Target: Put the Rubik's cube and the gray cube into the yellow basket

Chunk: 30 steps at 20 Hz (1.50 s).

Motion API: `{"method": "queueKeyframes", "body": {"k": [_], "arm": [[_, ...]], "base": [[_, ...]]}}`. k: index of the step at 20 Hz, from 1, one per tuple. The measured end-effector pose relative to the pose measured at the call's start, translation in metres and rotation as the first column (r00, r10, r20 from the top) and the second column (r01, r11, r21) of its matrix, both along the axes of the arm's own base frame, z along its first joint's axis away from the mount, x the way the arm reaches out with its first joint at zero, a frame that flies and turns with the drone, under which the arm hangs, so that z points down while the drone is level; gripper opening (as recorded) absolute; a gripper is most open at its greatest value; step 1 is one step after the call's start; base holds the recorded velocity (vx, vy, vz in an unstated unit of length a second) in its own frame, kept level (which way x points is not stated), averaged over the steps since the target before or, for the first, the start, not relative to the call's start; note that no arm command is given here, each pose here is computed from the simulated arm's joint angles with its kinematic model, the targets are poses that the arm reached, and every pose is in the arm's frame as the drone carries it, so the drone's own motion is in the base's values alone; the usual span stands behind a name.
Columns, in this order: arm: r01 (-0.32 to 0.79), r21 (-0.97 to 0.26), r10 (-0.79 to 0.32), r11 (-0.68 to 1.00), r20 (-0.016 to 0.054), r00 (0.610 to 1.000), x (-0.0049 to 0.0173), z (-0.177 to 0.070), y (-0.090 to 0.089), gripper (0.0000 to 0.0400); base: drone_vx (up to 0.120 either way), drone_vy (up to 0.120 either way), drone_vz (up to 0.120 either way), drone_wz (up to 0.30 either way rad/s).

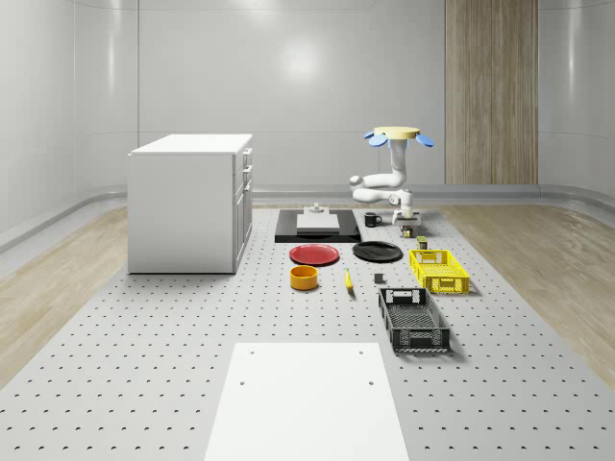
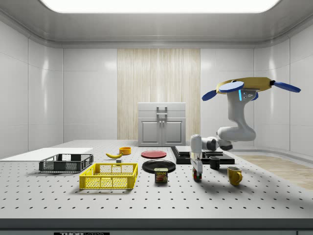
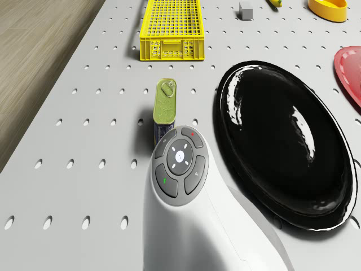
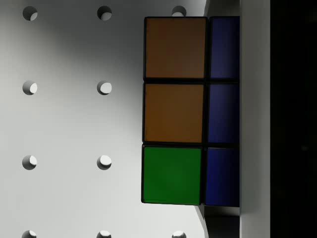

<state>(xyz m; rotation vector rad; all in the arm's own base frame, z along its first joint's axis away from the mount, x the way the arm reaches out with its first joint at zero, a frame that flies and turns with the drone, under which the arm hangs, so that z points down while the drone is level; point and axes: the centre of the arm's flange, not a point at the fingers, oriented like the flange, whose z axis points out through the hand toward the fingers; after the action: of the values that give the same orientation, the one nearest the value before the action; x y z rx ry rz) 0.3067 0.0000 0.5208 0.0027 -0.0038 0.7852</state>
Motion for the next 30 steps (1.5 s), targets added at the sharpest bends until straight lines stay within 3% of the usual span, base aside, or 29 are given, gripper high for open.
{"method": "queueKeyframes", "body": {"k": [7,17,21,30], "arm": [[0.000,0.002,0.000,1.000,0.0004,1.000,0.0000,-0.022,0.000,0.0321],[0.000,0.003,0.000,1.000,0.0007,1.000,0.0001,-0.029,0.000,0.0321],[0.000,0.003,0.000,1.000,0.0007,1.000,0.0001,-0.030,0.000,0.0320],[0.000,0.003,0.000,1.000,0.0009,1.000,0.0001,-0.030,0.000,0.0320]], "base": [[0.000,0.000,0.120,0.000],[0.004,0.000,0.120,0.000],[0.120,0.010,0.020,0.000],[0.120,0.116,0.000,0.000]]}}
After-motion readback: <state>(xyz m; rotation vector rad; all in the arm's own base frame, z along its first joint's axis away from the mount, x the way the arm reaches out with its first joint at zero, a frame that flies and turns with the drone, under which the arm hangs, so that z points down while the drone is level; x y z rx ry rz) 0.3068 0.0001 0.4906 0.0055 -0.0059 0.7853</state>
